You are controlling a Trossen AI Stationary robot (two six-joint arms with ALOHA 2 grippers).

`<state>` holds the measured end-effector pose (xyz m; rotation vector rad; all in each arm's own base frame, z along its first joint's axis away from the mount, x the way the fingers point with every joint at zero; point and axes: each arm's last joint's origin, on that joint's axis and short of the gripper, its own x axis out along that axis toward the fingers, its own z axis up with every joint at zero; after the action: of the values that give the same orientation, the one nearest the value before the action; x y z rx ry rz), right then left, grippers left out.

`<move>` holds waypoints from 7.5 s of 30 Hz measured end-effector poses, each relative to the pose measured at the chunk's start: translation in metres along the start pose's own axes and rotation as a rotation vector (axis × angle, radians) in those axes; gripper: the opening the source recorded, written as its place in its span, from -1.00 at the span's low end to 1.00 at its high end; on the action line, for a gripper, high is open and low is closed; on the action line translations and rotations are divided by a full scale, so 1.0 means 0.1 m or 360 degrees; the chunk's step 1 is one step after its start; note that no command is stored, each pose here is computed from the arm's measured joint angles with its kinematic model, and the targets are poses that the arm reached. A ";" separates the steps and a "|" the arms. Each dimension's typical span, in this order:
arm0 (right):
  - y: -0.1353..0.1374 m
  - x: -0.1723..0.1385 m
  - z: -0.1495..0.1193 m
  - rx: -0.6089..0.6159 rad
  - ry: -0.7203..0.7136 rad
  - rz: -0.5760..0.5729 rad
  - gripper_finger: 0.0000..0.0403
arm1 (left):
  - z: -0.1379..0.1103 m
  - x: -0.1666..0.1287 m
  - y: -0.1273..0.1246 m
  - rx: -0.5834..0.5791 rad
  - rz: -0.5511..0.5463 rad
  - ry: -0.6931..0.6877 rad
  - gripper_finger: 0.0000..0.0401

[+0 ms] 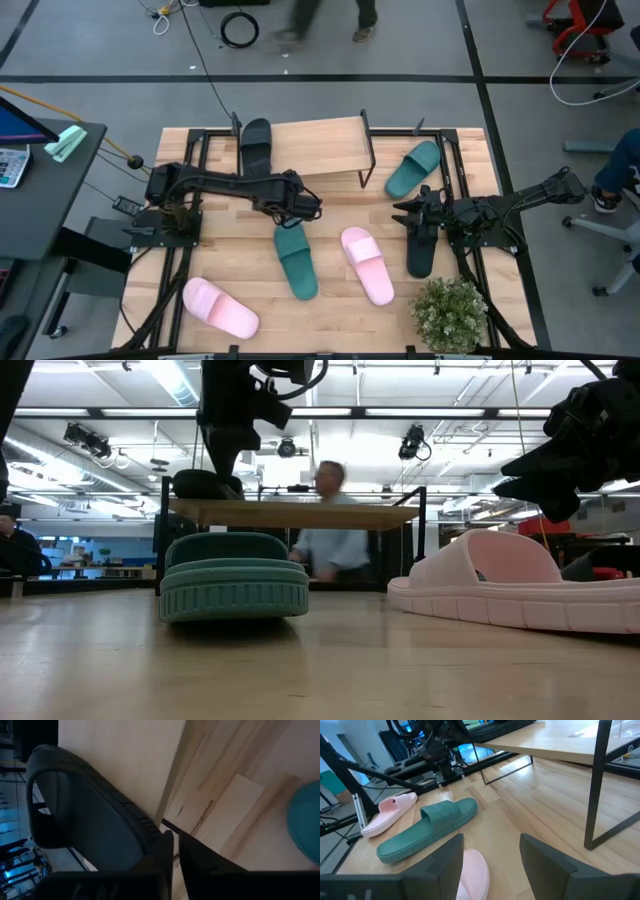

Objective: Pick and place slides into the shelf
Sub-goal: Put the left black slipper on the shelf, then put the black slipper on the shelf

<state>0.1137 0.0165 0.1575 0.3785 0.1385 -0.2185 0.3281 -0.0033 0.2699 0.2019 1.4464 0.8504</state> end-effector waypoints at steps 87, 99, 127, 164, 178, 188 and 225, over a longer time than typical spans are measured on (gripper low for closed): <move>1.85 0.71 -0.13 -0.0274 0.1586 -0.0241 0.09 | -0.71 -1.08 0.58 -0.0317 -0.0376 -0.0807 -0.27; 1.78 0.63 -0.23 -0.0336 0.1733 -0.0403 0.03 | -0.71 -1.08 0.58 -0.0318 -0.0376 -0.0807 -0.22; 1.51 0.47 -0.10 -0.0946 0.1583 -0.0831 0.07 | -0.69 -1.06 0.61 -0.0340 -0.0349 -0.0804 -0.27; 0.81 0.51 -0.15 -0.0936 0.1902 -0.1375 -0.46 | -0.68 -1.05 0.62 -0.0295 -0.0332 -0.0806 -0.31; 1.20 0.67 0.34 -0.0924 0.1698 -0.1308 -0.94 | -0.68 -1.05 0.62 -0.0294 -0.0331 -0.0805 -0.24; 1.92 0.90 1.29 -0.0962 0.1260 -0.0637 -0.96 | -0.68 -1.05 0.62 -0.0256 -0.0321 -0.0809 -0.31; 0.27 3.39 1.69 -0.2013 0.0717 -0.1304 -0.94 | -1.01 -1.13 1.27 -0.0502 -0.0182 -0.0989 -0.30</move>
<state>0.4636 -0.0865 0.2637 -0.9320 0.8262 -0.7859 0.1983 -0.0200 0.4180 0.1261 0.7273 0.8159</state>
